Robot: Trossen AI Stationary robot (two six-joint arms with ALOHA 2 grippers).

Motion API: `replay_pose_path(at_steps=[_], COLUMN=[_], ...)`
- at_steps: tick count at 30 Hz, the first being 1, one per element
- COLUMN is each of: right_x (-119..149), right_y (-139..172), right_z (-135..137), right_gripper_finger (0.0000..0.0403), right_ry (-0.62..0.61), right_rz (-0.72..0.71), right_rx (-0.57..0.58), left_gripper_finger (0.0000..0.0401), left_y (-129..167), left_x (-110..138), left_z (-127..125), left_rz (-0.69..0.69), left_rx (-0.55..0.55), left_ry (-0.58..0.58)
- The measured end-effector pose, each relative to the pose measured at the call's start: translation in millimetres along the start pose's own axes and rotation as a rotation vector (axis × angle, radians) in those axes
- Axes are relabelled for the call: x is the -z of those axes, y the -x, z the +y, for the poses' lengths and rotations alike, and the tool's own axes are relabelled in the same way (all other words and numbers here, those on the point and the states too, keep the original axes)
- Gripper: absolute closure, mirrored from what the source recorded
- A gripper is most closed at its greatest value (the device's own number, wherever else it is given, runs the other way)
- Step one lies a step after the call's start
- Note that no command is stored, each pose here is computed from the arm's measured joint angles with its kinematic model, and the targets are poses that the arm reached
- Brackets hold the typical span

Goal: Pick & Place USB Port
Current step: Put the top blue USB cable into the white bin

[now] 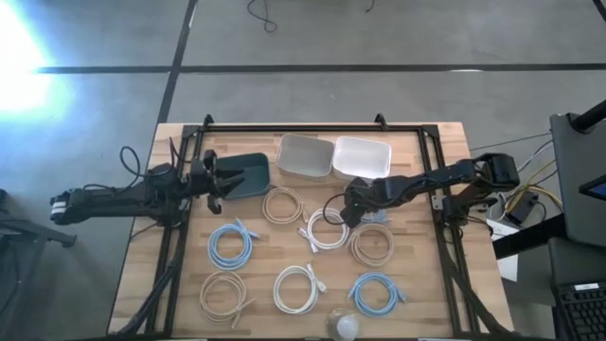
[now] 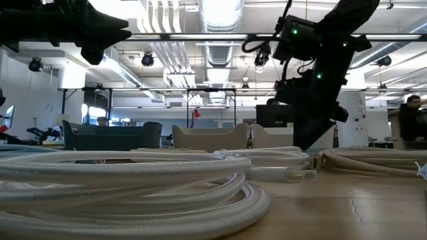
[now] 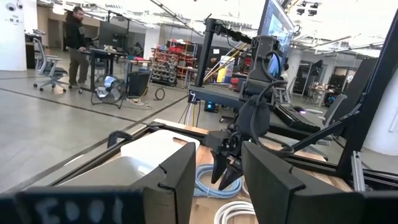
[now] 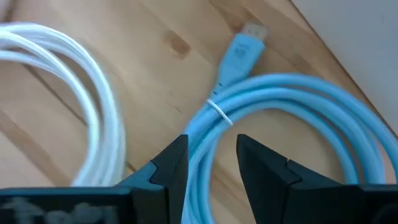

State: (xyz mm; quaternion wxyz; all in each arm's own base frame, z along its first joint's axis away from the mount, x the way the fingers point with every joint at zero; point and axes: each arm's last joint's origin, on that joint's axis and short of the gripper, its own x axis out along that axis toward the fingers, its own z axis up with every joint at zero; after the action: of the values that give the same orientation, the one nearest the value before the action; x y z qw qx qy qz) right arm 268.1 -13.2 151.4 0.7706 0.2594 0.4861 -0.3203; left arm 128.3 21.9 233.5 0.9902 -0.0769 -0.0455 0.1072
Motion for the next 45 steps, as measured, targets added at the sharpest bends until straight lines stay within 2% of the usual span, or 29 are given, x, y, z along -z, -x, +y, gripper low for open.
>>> replay_pose_path(at_steps=[23, 31, 35, 41, 45], right_x=[8, 10, 12, 12, 11], right_y=[-12, -31, -35, -31, -24], right_z=[0, 5, 4, 4, 6], right_gripper_finger=[0.0271, 0.0272, 0.0295, 0.036, 0.0368], right_ry=[-0.072, 0.002, 0.047, 0.06, 0.061], right_rz=[-0.027, -0.013, 0.01, 0.024, 0.033], right_rx=[-0.033, -0.014, -0.006, -0.032, -0.08], left_gripper_finger=[0.0266, 0.0266, 0.0266, 0.0266, 0.0266], left_y=[0, 0, 0, 0, 0], left_x=[0, 1, 1, 1, 0], left_z=[0, 0, 0, 0, 0], left_rz=[0.001, 0.005, 0.005, 0.005, 0.004], left_rx=[-0.001, -0.002, -0.002, -0.002, -0.002], left_ry=[-0.001, 0.006, 0.007, 0.007, 0.007])
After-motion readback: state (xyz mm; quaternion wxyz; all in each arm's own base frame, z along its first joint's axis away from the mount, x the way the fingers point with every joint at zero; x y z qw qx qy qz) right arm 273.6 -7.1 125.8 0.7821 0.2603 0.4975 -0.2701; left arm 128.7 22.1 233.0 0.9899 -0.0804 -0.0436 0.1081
